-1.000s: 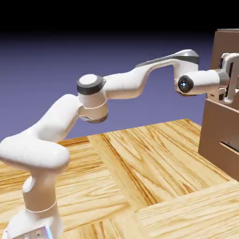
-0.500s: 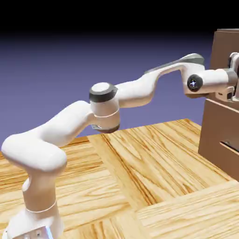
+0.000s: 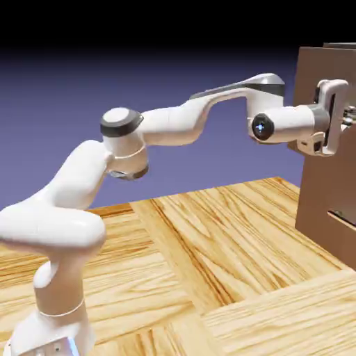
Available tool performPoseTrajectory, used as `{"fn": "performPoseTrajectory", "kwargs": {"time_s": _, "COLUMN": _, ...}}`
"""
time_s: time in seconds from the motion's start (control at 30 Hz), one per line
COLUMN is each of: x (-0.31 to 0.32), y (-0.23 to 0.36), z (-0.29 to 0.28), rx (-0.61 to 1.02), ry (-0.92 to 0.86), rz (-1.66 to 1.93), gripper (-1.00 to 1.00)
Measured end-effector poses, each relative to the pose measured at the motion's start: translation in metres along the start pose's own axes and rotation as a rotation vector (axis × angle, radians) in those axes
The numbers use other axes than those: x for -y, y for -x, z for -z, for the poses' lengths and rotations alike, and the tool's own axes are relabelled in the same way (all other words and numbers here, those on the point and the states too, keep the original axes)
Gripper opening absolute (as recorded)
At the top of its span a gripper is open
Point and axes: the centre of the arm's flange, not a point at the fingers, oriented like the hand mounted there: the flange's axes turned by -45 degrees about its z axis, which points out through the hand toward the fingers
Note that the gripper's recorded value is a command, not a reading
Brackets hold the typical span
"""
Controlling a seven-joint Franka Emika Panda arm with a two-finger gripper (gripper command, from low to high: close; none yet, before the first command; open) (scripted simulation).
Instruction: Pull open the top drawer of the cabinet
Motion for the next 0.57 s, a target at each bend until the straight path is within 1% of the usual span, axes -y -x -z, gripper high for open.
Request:
{"fn": "performPoseTrajectory", "kwargs": {"time_s": 0.43, "x": 0.0, "y": 0.0, "z": 0.119, "rx": 0.0, "ry": -0.001, "rz": 0.0, "gripper": -1.0}}
{"fn": "performPoseTrajectory", "kwargs": {"time_s": 0.47, "x": 0.0, "y": 0.0, "z": 0.129, "rx": 0.0, "ry": -0.001, "rz": 0.0, "gripper": 1.0}}
{"fn": "performPoseTrajectory", "kwargs": {"time_s": 0.53, "x": 0.0, "y": 0.0, "z": 0.13, "rx": 0.0, "ry": 0.001, "rz": 0.0, "gripper": 1.0}}
{"fn": "performPoseTrajectory", "kwargs": {"time_s": 0.57, "x": 0.001, "y": 0.0, "z": 0.141, "rx": -0.001, "ry": 0.001, "rz": 0.002, "gripper": 1.0}}
